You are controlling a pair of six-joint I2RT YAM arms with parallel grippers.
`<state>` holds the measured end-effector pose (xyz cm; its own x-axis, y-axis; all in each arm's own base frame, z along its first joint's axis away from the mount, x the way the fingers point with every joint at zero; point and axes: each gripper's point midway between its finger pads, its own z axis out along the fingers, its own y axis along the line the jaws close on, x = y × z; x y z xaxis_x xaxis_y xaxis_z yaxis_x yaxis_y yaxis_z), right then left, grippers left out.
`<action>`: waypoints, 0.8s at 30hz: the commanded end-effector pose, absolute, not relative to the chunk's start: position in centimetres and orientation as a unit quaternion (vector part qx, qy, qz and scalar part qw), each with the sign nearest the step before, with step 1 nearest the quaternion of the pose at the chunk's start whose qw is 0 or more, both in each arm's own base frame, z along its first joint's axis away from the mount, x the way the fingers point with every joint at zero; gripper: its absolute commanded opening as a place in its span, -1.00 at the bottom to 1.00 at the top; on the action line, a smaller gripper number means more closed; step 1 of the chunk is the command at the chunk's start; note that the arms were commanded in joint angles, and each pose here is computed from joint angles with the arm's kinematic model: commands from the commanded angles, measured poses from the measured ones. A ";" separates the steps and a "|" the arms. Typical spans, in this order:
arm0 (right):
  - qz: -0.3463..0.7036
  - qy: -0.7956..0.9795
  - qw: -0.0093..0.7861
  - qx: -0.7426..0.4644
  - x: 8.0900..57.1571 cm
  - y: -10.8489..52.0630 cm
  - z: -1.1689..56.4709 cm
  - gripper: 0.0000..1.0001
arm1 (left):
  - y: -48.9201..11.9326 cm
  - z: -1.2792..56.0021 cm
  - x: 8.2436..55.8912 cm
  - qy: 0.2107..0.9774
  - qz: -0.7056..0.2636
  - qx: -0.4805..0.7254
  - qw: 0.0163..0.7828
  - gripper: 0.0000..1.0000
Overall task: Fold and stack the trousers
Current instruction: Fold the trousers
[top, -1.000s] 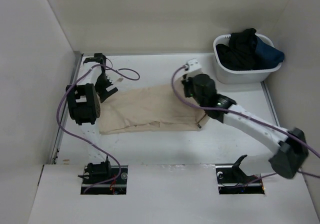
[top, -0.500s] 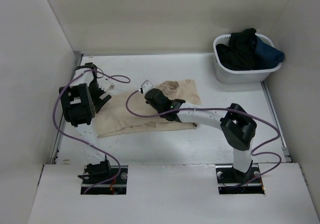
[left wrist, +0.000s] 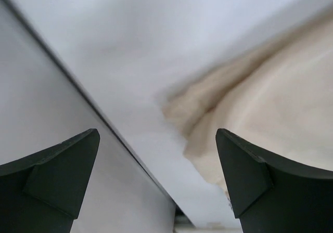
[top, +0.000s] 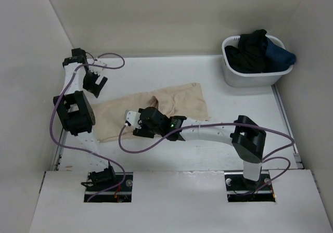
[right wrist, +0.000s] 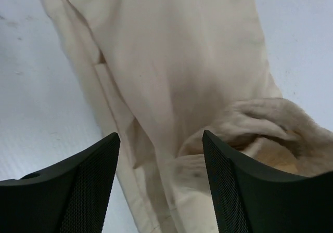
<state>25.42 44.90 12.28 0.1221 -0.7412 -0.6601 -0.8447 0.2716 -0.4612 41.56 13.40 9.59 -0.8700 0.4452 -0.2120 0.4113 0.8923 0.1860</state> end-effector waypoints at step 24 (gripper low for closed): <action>0.272 0.858 0.402 0.165 31.7 16.0 10.4 0.45 | -15.2 9.0 38.4 0.907 -0.169 0.364 0.124 1.00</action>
